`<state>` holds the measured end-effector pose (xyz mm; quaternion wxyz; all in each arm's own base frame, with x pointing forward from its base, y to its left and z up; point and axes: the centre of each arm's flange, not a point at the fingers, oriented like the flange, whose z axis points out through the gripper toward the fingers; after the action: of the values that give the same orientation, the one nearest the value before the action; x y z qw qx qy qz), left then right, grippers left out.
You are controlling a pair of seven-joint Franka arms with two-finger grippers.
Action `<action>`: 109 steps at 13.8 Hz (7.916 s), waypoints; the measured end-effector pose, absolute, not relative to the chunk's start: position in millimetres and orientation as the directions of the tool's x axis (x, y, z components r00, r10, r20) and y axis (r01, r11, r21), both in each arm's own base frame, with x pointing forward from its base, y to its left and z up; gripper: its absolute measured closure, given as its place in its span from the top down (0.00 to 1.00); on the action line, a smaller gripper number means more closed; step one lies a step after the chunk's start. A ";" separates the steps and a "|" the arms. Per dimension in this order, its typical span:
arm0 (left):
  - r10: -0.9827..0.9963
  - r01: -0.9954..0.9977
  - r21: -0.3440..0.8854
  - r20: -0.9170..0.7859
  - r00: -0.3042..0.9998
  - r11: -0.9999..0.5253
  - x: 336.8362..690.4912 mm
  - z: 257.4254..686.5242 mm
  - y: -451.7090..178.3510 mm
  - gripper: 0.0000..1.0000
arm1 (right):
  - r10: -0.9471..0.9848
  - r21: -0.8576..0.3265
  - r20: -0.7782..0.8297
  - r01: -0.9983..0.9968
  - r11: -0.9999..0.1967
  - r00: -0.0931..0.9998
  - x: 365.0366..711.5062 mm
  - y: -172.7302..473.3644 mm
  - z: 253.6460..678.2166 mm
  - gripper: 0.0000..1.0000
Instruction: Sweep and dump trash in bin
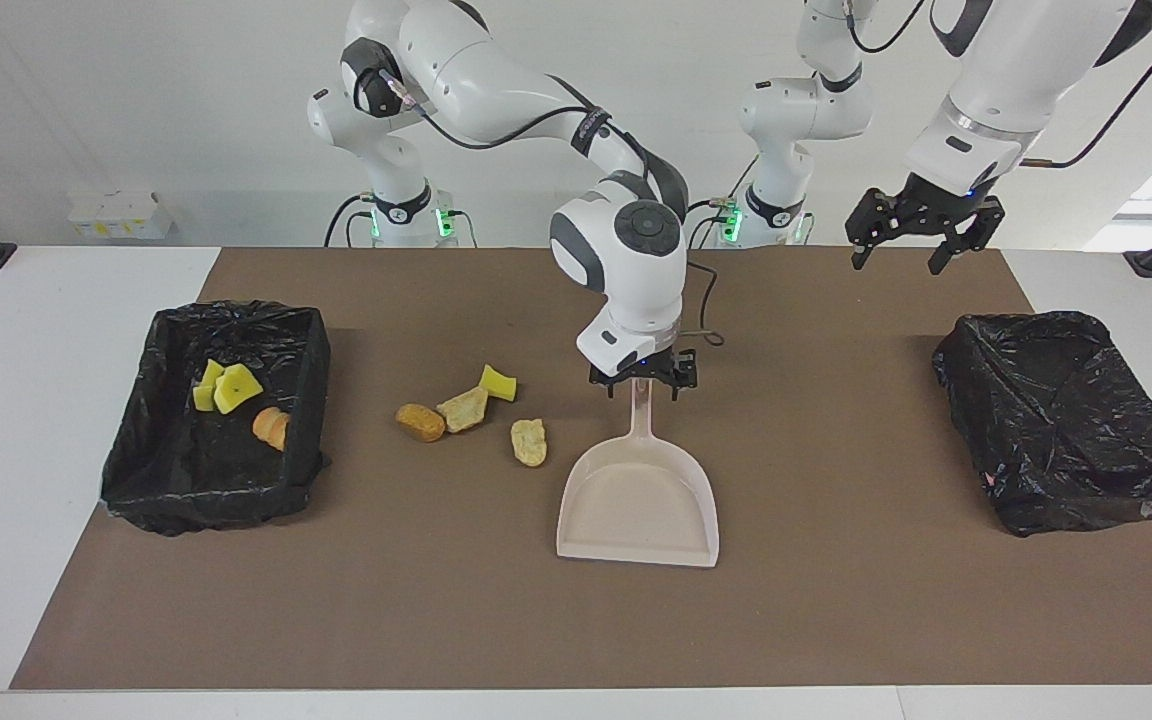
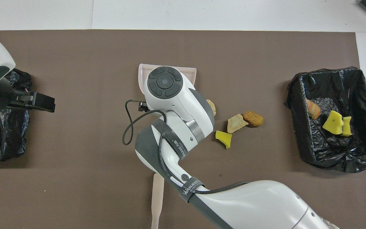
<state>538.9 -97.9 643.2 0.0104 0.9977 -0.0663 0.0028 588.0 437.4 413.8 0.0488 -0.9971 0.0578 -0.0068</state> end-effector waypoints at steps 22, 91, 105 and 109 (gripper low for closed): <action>-0.107 -0.107 0.020 0.012 0.994 -0.994 539.9 646.1 -84.1 1.00 | 0.047 0.075 0.077 0.041 -0.996 0.996 637.5 6.6 599.0 1.00; -0.695 -0.694 -0.089 -0.023 0.719 -0.714 610.1 384.4 -229.3 0.32 | -0.160 -0.012 -0.111 -0.162 -0.987 0.981 464.8 287.1 494.4 0.94; -0.929 -0.962 -0.056 -0.247 0.274 -0.269 597.7 386.5 -217.9 0.32 | -0.047 -0.011 -0.164 -0.049 -0.999 0.985 239.3 465.3 364.5 1.00; -0.946 -0.980 -0.042 -0.259 0.197 -0.192 587.2 387.3 -233.5 0.32 | -0.043 -0.003 -0.171 -0.044 -0.999 0.984 208.9 484.3 333.6 1.00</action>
<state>587.2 -233.5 387.3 -0.0990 0.7671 -0.6277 -0.0878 208.9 484.3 333.6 0.0034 -0.9961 0.0219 0.0860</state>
